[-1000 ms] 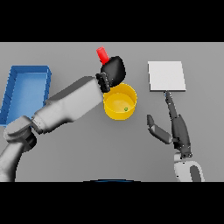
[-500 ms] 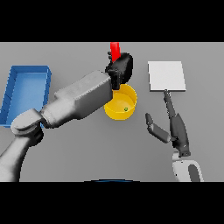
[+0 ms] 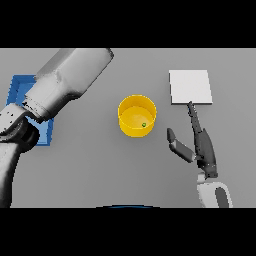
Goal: Pick up the red beaker and tilt it to pour out 1 green nut into yellow bowl. Pick up the yellow bowl and place it on the metallic measuring scale.
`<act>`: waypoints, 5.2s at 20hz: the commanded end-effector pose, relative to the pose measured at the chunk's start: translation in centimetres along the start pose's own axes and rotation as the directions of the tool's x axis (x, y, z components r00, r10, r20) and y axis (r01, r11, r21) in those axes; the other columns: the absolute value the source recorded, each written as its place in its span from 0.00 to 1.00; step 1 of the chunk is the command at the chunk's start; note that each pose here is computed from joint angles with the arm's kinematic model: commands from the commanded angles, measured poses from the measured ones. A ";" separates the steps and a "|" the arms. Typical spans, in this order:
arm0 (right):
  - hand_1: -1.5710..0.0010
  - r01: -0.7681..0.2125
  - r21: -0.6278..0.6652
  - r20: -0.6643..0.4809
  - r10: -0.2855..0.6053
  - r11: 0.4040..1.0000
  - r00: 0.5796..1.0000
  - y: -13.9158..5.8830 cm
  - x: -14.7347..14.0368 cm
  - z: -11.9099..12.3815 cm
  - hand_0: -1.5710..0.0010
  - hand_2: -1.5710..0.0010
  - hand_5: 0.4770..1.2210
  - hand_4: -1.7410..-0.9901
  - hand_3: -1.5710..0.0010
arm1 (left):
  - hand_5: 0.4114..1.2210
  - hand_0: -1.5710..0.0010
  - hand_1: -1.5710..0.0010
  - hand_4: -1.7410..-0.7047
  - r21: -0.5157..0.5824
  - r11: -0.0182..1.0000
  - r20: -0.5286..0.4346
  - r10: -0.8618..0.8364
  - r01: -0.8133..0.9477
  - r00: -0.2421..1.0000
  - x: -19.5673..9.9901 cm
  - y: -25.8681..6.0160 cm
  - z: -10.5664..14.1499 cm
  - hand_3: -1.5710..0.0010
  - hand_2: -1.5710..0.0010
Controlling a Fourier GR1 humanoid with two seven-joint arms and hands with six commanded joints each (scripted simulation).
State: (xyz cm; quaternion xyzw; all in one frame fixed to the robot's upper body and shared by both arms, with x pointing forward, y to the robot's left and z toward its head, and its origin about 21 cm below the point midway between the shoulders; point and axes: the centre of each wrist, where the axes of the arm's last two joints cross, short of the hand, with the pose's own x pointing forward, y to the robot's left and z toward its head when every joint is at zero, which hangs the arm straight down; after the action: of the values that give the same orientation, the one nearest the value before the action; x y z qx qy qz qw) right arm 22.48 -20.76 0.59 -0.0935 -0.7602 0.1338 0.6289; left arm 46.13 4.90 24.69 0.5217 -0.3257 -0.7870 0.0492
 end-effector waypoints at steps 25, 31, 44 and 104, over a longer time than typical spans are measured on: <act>1.00 -0.035 0.020 0.019 0.035 0.999 0.999 0.4 0.3 -0.6 1.00 1.00 0.23 0.94 1.00 | 1.00 0.00 0.00 0.00 0.640 0.028 -0.520 0.752 -0.768 -0.406 -3.1 -27.6 13.2 0.07 0.00; 1.00 -0.008 0.023 0.011 0.007 1.000 1.000 0.3 -0.4 -0.3 1.00 1.00 0.23 0.97 1.00 | 1.00 0.00 0.00 0.00 0.694 -0.057 -0.458 0.735 -0.718 -0.501 1.7 -27.9 15.1 0.06 0.00; 1.00 -0.011 0.011 0.011 0.011 1.000 1.000 -0.2 -0.6 -0.3 1.00 1.00 0.21 0.97 1.00 | 0.49 0.00 0.02 0.45 0.659 -0.057 -0.505 0.706 -0.750 -0.497 6.4 -28.0 18.1 0.06 0.04; 0.47 -0.756 0.646 0.632 0.627 -0.102 0.456 6.6 4.0 -14.8 0.46 0.49 0.74 0.37 0.75 | 0.36 1.00 1.00 0.95 0.563 -0.017 -0.520 0.769 -0.826 -0.370 6.6 -29.1 18.9 1.00 1.00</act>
State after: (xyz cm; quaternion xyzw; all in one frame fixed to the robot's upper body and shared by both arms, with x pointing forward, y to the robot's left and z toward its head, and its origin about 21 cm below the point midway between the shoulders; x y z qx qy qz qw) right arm 36.12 -12.02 4.76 -0.1116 -0.4274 0.8248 0.3529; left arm 34.68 33.65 7.70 0.3905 -0.5064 -0.1966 0.7433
